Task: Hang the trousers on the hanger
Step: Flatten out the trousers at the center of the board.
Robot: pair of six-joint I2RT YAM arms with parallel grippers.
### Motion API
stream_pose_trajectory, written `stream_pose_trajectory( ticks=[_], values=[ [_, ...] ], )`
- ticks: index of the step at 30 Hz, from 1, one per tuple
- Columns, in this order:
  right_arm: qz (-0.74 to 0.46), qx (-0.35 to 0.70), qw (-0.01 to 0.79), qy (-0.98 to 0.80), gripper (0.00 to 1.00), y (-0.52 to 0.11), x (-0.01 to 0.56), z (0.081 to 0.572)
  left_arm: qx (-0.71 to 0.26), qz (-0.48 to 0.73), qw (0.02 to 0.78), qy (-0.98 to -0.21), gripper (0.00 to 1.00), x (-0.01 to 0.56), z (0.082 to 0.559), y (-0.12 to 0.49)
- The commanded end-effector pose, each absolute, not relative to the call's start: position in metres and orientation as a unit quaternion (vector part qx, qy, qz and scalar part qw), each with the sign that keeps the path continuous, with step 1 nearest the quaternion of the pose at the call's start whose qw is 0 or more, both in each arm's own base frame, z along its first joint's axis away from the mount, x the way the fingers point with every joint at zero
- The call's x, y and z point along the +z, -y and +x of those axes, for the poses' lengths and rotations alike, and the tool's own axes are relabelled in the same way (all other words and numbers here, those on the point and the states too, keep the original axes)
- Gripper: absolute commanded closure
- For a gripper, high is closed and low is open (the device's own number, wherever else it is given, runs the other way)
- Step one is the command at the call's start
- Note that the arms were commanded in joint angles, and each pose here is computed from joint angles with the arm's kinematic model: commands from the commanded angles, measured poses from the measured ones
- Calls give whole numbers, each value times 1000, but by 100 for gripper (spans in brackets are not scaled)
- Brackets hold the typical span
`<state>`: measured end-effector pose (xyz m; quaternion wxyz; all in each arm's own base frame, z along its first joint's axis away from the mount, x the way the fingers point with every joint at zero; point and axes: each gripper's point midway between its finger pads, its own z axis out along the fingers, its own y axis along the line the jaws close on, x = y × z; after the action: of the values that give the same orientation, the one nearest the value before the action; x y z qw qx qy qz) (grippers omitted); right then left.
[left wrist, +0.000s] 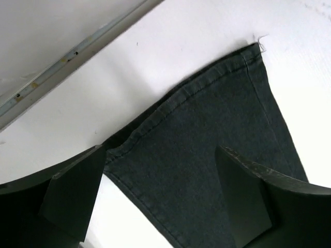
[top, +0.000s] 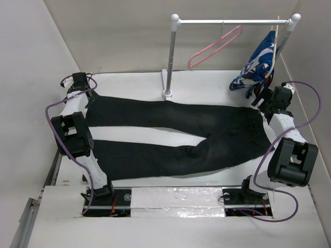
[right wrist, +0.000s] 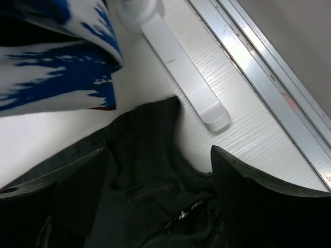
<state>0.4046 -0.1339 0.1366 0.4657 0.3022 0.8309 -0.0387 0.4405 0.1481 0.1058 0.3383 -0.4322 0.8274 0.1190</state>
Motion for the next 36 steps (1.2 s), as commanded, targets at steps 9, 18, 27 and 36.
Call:
stream_pose_trajectory(
  ticks=[9,18,27,36],
  values=[
    [-2,129,617,-776,54,-64,249,368,-53,-362,485,-794,33,218,403,-56],
    [-367,291,495,-732,80,-335,195,239,-171,-264,565,-763,92,282,337,6],
    [-463,228,447,-731,17,-469,121,219,-158,-241,608,-740,84,306,309,3],
    [-457,152,412,-774,23,-501,49,242,-172,-203,620,-738,80,304,299,12]
  ],
)
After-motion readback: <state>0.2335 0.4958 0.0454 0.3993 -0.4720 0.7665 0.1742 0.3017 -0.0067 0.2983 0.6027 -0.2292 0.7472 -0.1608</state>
